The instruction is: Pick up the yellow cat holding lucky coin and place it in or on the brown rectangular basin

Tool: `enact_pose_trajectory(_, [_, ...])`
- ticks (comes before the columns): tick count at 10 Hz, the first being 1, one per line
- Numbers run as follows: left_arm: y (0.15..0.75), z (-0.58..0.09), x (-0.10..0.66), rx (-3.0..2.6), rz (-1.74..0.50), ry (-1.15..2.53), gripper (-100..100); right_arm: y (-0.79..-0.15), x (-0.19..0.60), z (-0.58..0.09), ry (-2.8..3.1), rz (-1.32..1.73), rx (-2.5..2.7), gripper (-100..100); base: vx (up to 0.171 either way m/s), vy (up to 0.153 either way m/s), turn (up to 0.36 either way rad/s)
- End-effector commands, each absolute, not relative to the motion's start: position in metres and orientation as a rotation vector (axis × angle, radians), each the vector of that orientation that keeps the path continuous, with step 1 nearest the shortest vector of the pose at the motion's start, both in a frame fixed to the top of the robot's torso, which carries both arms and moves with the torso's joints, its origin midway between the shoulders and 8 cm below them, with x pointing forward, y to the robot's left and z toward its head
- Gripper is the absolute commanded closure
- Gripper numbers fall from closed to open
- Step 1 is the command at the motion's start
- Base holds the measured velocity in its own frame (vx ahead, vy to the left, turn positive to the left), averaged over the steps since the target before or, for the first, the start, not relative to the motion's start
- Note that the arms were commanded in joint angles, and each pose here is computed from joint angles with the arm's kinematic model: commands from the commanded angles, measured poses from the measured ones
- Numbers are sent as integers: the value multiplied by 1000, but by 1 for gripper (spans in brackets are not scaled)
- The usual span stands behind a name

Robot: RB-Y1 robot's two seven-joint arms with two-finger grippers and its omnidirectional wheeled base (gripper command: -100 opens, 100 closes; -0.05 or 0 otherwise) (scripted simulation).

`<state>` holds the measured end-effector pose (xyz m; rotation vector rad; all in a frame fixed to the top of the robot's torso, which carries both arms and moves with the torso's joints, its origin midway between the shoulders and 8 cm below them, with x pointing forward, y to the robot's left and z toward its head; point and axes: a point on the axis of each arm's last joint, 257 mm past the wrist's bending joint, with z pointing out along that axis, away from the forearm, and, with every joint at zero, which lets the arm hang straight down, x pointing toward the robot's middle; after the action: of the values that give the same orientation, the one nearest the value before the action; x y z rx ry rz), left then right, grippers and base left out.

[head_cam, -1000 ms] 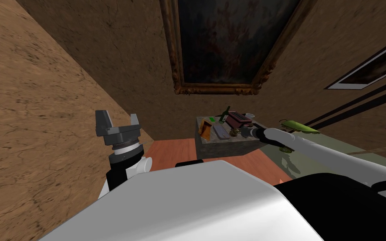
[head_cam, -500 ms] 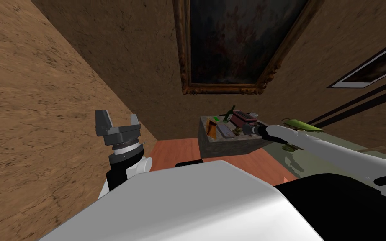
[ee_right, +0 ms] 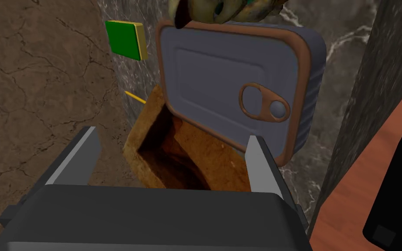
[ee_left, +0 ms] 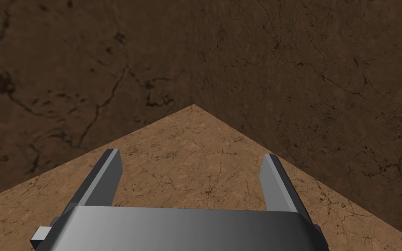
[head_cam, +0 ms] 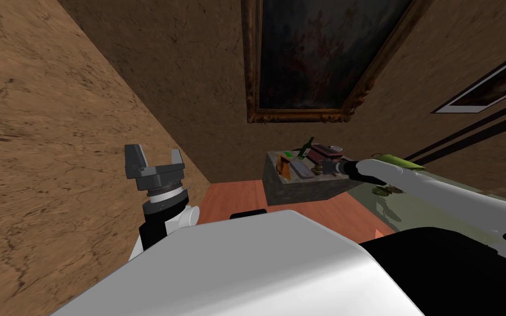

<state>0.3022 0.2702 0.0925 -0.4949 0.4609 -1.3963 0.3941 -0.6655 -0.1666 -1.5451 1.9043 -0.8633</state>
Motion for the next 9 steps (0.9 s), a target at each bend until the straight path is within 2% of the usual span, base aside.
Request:
enact_pose_trajectory(1, [270, 92, 302, -495, -1396, 461, 0, -670, 394, -158, 1912, -865, -1523, -100, -8, 203, 2])
enact_pose_trajectory(2, [270, 92, 302, -495, -1396, 461, 0, -675, 392, -153, 1921, -864, -1505, -100, -1, 203, 65])
enact_pose_trajectory(3, [270, 92, 302, -495, -1396, 461, 0, -682, 380, -175, 1963, -855, -1489, -100, 34, -29, 194])
enact_pose_trajectory(7, [270, 92, 302, -495, -1396, 462, 0, -680, 378, -192, 1965, -867, -1500, -100, 16, -192, 19])
enact_pose_trajectory(9, [270, 92, 302, -495, -1396, 462, 0, -677, 377, -204, 1962, -872, -1509, -100, -19, -257, 8])
